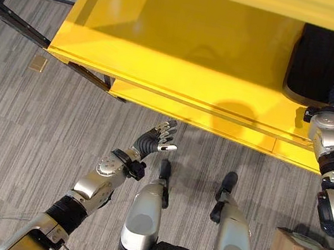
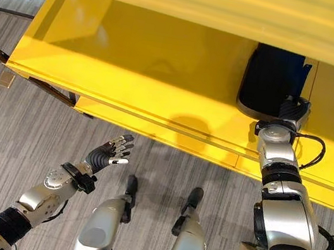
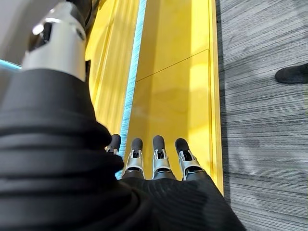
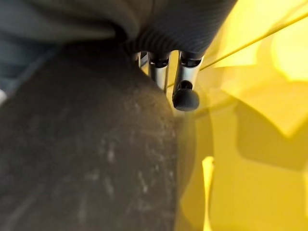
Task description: Move parts from the plastic box to the shelf.
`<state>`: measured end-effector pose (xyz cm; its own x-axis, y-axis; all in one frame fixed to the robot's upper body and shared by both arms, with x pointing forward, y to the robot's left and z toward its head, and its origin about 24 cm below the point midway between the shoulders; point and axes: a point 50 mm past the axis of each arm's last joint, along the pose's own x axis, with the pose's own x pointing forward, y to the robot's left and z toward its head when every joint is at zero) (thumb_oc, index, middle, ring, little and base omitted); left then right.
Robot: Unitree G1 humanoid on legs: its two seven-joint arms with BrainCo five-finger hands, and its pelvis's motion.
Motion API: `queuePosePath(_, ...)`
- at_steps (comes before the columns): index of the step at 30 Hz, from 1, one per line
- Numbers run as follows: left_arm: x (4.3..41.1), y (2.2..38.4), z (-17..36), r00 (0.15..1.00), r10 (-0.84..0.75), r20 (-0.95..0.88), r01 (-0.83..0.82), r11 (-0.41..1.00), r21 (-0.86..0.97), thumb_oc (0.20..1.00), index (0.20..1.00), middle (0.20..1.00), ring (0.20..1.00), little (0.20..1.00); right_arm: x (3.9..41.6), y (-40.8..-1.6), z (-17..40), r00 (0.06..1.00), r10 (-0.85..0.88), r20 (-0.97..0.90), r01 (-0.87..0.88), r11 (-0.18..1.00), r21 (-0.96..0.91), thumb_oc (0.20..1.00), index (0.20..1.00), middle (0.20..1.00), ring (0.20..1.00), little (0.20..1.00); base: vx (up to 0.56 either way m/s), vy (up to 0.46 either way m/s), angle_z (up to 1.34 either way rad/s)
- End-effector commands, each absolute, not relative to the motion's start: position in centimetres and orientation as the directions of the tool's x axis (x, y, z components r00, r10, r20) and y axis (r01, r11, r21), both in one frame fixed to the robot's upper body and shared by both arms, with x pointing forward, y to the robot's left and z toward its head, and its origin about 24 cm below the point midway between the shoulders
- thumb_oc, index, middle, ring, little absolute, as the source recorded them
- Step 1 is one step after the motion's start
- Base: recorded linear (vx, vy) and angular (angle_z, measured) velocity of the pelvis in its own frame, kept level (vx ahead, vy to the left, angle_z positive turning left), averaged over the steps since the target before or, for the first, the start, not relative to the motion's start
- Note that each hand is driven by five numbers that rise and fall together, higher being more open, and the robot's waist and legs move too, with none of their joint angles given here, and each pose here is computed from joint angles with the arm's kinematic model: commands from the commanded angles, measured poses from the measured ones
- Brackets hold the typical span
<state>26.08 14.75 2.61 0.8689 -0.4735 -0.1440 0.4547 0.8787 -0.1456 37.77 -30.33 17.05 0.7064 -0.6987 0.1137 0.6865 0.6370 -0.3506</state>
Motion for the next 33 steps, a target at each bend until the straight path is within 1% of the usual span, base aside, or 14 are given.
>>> queuePosePath(1,25.1,14.2,2.9,0.856,-0.507,-0.1,0.488,0.857,-0.167,1.0,1.0,1.0,1.0,1.0,37.6,-31.8,21.6,0.645,-0.721,0.254,0.757,0.559,-0.337,0.492,0.492,0.492,0.492,0.492,0.0,0.0,0.0)
queuePosePath(2,25.1,14.2,2.9,0.856,-0.507,-0.102,0.488,0.857,-0.169,1.0,1.0,1.0,1.0,1.0,37.6,-31.8,21.6,0.643,-0.723,0.253,0.76,0.56,-0.33,0.922,0.922,0.922,0.922,0.922,0.04,0.004,0.02)
queuePosePath(3,25.0,14.2,2.7,0.856,-0.506,-0.106,0.486,0.857,-0.17,1.0,1.0,1.0,1.0,1.0,37.6,-31.9,21.7,0.637,-0.725,0.262,0.764,0.549,-0.34,1.0,1.0,1.0,1.0,1.0,0.04,0.005,0.02)
queuePosePath(9,24.7,14.1,2.4,0.854,-0.507,-0.116,0.484,0.856,-0.182,1.0,1.0,1.0,1.0,1.0,37.4,-31.9,21.5,0.613,-0.743,0.267,0.783,0.528,-0.328,1.0,1.0,1.0,1.0,1.0,0.02,0.0,0.01)
queuePosePath(11,24.6,14.1,2.2,0.852,-0.51,-0.12,0.485,0.854,-0.187,1.0,1.0,1.0,1.0,1.0,37.2,-32.1,21.7,0.591,-0.746,0.306,0.798,0.487,-0.356,1.0,1.0,1.0,1.0,1.0,0.03,0.007,0.0)
queuePosePath(17,24.4,13.9,2.1,0.849,-0.513,-0.126,0.486,0.852,-0.195,1.0,1.0,1.0,1.0,1.0,37.0,-32.1,22.2,0.567,-0.752,0.337,0.819,0.471,-0.328,1.0,1.0,1.0,1.0,1.0,0.01,0.0,-0.01)
queuePosePath(20,24.3,13.8,1.9,0.849,-0.513,-0.129,0.485,0.852,-0.197,1.0,1.0,1.0,1.0,1.0,36.9,-32.0,22.8,0.531,-0.752,0.39,0.846,0.443,-0.296,1.0,1.0,1.0,1.0,1.0,0.01,0.001,-0.03)
queuePosePath(22,24.2,13.8,1.8,0.849,-0.511,-0.135,0.482,0.853,-0.199,1.0,1.0,1.0,1.0,1.0,36.6,-31.7,23.4,0.484,-0.761,0.432,0.875,0.422,-0.236,1.0,1.0,1.0,1.0,1.0,0.0,0.0,0.0)
queuePosePath(24,24.1,13.8,1.7,0.851,-0.508,-0.137,0.476,0.854,-0.211,1.0,1.0,1.0,1.0,1.0,36.5,-31.5,24.0,0.461,-0.753,0.47,0.887,0.415,-0.204,1.0,1.0,1.0,1.0,1.0,0.0,0.0,0.0)
queuePosePath(28,23.7,13.9,1.3,0.85,-0.507,-0.146,0.469,0.853,-0.229,1.0,1.0,1.0,1.0,1.0,35.8,-30.3,25.4,0.403,-0.739,0.54,0.9,0.426,-0.09,1.0,1.0,1.0,1.0,1.0,0.02,0.021,-0.05)
queuePosePath(29,23.6,13.9,1.3,0.848,-0.508,-0.148,0.47,0.852,-0.232,1.0,1.0,1.0,1.0,1.0,35.7,-30.2,25.4,0.401,-0.735,0.547,0.899,0.429,-0.083,1.0,1.0,1.0,1.0,1.0,0.03,0.048,-0.1)
queuePosePath(30,23.4,13.8,1.1,0.849,-0.507,-0.146,0.469,0.852,-0.232,1.0,1.0,1.0,1.0,1.0,35.3,-29.7,25.6,0.395,-0.714,0.579,0.893,0.446,-0.06,1.0,1.0,1.0,1.0,1.0,0.04,0.075,-0.11)
queuePosePath(31,23.1,13.9,1.0,0.857,-0.496,-0.142,0.456,0.857,-0.24,1.0,1.0,1.0,1.0,1.0,34.6,-28.5,25.9,0.402,-0.669,0.625,0.872,0.488,-0.038,1.0,1.0,1.0,1.0,1.0,0.05,0.081,-0.07)
queuePosePath(33,22.9,14.0,0.8,0.864,-0.485,-0.139,0.442,0.86,-0.255,1.0,1.0,1.0,1.0,1.0,34.1,-27.5,25.5,0.433,-0.648,0.627,0.836,0.548,-0.011,1.0,1.0,1.0,1.0,1.0,0.04,0.069,-0.09)
